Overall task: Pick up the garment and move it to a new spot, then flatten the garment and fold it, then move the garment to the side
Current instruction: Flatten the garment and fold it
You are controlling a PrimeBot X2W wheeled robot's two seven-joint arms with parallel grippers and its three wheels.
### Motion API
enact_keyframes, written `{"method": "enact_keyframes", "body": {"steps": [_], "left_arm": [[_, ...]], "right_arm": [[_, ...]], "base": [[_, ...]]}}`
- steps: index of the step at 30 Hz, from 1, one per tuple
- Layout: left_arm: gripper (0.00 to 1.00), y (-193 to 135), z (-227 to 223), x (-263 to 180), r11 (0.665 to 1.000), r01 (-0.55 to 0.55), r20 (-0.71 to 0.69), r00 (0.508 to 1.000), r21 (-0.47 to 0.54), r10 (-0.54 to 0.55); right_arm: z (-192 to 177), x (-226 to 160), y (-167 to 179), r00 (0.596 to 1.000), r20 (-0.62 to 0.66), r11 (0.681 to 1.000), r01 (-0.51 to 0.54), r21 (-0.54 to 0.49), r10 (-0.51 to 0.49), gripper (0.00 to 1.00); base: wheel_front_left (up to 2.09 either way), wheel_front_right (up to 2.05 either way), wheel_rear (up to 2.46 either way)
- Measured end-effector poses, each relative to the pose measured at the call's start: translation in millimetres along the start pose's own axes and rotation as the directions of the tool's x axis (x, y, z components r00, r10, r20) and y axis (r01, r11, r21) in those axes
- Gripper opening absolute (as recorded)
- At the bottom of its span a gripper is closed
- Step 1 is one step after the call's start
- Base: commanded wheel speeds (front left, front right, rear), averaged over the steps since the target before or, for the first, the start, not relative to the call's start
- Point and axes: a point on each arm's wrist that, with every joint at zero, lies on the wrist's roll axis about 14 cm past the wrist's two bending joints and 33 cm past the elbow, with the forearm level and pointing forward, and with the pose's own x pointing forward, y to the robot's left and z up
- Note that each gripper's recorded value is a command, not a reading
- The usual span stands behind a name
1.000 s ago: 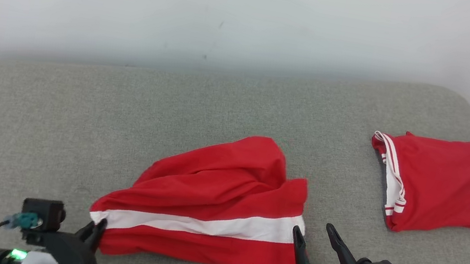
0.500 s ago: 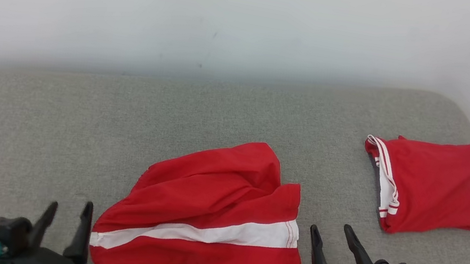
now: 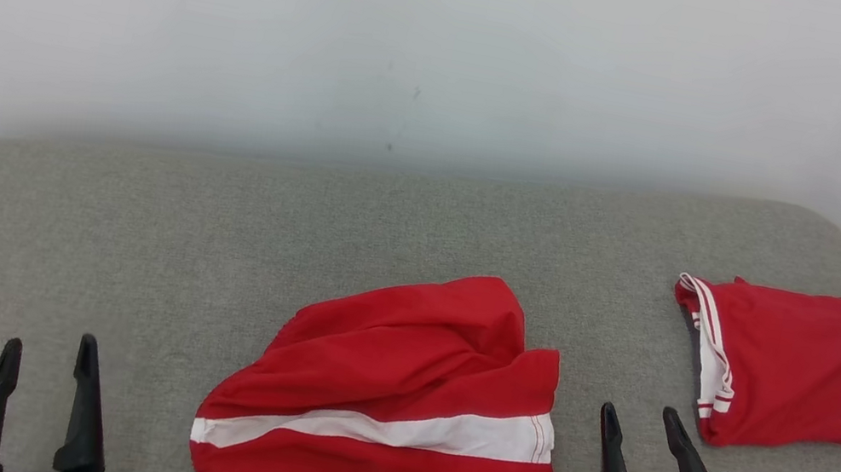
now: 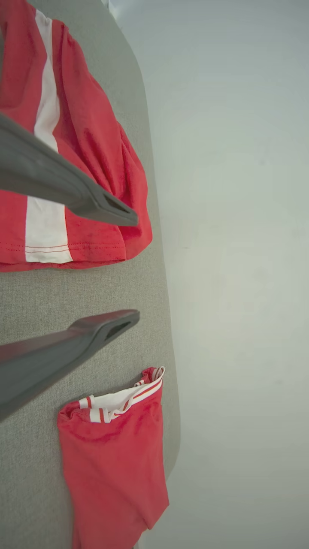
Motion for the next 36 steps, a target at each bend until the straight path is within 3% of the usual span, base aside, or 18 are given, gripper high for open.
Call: {"method": "enact_keyframes", "body": {"steps": [16,36], "left_arm": [[1.00,41,-34,-49,0.993,-0.077,-0.123,0.988,0.091,0.088],[1.00,29,-49,-52,0.996,-0.016,-0.170,0.985,0.082,0.030]], "right_arm": [[-22,-11,6,0.997,-0.076,0.999,-0.026,-0.019,0.025,1.00],[-28,-11,9,0.995,-0.091,0.999,-0.031,-0.019,0.029,1.00]], "base": [[0.00,0.00,0.00],[0.00,0.00,0.00]]}}
